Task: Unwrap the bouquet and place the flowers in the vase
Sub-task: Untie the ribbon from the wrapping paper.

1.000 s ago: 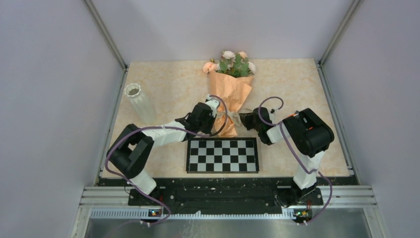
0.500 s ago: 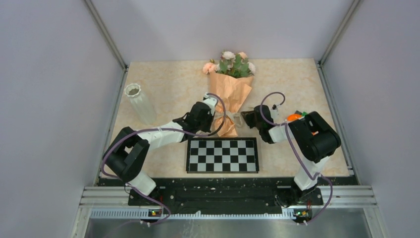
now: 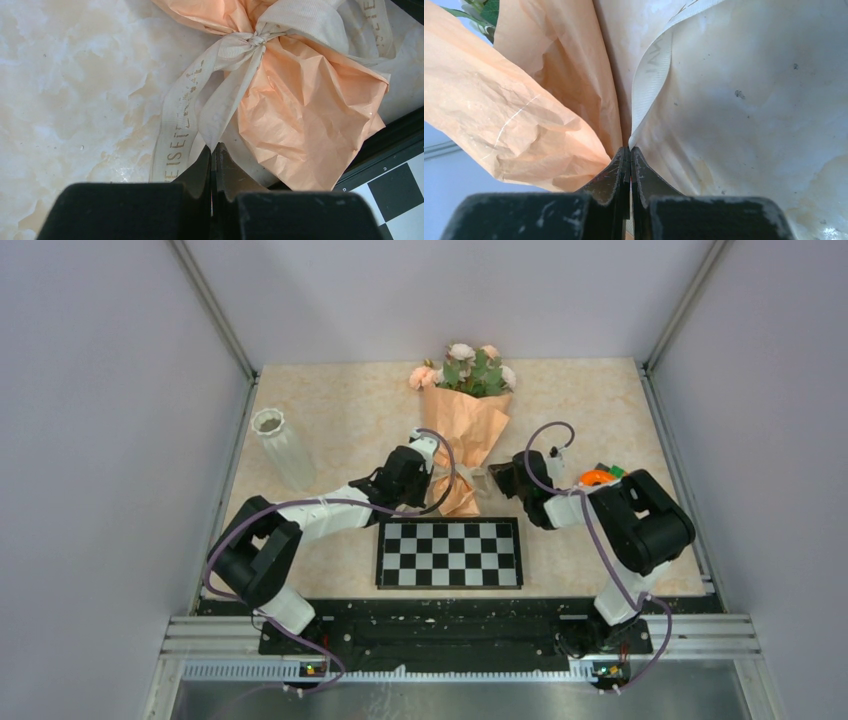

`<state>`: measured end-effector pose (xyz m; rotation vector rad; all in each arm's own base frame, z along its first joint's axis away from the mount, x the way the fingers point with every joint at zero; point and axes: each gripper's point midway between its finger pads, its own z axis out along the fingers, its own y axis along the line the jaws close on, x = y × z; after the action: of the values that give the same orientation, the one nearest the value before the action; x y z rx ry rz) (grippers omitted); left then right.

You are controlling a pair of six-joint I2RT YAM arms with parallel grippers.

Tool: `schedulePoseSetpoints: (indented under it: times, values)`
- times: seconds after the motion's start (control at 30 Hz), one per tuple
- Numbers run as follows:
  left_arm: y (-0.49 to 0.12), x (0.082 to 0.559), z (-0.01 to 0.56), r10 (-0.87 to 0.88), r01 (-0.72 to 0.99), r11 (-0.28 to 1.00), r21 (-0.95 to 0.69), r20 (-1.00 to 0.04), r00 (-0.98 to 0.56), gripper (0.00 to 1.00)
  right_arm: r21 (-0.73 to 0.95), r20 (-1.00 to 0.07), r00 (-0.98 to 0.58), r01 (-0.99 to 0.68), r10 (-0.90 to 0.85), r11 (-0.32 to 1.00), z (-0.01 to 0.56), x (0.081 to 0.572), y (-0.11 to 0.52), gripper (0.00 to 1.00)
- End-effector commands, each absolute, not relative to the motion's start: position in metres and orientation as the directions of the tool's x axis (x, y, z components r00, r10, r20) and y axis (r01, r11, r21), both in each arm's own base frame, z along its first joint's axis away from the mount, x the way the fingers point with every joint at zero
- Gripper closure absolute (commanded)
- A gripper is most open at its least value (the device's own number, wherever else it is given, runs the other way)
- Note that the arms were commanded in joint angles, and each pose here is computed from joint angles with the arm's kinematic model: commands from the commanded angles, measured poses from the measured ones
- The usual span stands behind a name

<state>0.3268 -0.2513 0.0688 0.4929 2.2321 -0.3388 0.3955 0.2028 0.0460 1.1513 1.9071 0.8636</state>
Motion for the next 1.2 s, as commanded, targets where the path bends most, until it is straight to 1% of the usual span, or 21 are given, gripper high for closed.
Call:
schedulePoseSetpoints:
  times: [0.0,0.23,0.57,1.17]
  values:
    - [-0.248,0.327,0.078,0.216,0.433,0.897,-0.082,-0.775,-0.594,1.0,0.84,-0.304,-0.288,0.368,0.908,0.398,0.072,0.406,0.199,1.0]
    - [-0.244,0.329,0.075,0.222,0.418,0.906,-0.062,-0.773,-0.595,1.0,0.833,-0.322,-0.28,0.371,0.905,0.411,0.074,0.405,0.195,1.0]
    - [-0.235,0.327,0.07,0.233,0.393,0.919,-0.034,-0.757,-0.61,1.0,0.811,-0.38,-0.254,0.372,0.889,0.452,0.081,0.404,0.184,1.0]
    - [-0.223,0.33,0.071,0.212,0.336,0.942,-0.011,-0.757,-0.618,1.0,0.784,-0.412,-0.221,0.409,0.884,0.468,0.076,0.398,0.165,1.0]
